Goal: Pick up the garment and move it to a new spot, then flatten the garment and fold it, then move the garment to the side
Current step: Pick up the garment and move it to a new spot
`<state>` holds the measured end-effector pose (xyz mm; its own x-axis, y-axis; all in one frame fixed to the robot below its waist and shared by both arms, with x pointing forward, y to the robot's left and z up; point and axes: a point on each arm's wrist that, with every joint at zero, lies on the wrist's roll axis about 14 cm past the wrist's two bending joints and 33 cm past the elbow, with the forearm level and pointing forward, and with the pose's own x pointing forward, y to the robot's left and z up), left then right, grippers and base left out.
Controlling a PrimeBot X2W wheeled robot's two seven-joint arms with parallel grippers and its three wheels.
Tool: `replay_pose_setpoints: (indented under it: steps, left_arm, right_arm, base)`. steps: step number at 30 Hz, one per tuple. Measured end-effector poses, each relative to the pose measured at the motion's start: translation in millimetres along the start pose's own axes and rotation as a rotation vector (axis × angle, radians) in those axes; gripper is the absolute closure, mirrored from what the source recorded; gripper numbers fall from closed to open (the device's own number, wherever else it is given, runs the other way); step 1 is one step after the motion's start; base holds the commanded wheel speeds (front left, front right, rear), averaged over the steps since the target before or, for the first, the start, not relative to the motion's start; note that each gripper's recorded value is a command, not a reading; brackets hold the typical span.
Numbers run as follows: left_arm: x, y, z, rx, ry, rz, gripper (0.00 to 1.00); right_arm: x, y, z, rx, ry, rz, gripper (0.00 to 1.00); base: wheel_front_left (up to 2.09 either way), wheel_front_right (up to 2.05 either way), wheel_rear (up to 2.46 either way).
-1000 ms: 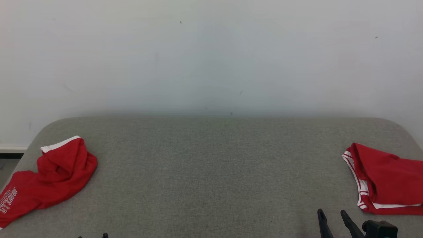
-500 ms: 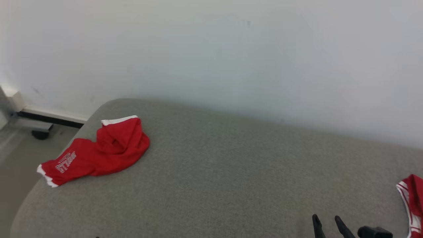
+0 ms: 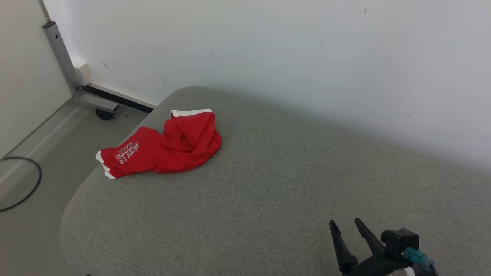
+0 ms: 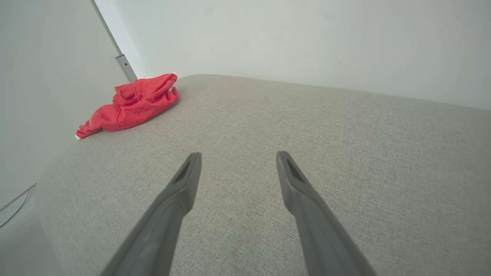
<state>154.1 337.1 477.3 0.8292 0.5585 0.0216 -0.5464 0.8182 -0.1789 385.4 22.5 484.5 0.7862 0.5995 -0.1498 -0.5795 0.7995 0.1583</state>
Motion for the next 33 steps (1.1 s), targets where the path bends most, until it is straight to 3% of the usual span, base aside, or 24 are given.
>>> replay_pose_setpoints:
  steps: [9, 22, 32, 33]
  left_arm:
    - [-9, 12, 2, 0.019, 0.006, 0.061, 0.0]
    - [-5, 2, 0, 0.008, 0.005, 0.033, 0.0]
    - [55, -27, 14, 0.008, 0.051, -0.067, 0.0]
    - [73, -43, 20, -0.005, 0.06, -0.105, 0.0]
  right_arm:
    - [20, 17, -11, 0.003, 0.033, 0.065, 0.0]
    - [13, 4, -14, 0.006, 0.031, 0.026, 0.0]
    - [1, -6, -28, 0.005, 0.079, -0.004, 0.0]
    - [-4, -10, -32, -0.003, 0.097, -0.015, 0.0]
  base:
    - [0.0, 0.0, 0.0]
    - [0.0, 0.0, 0.0]
    - [0.0, 0.0, 0.0]
    - [0.0, 0.0, 0.0]
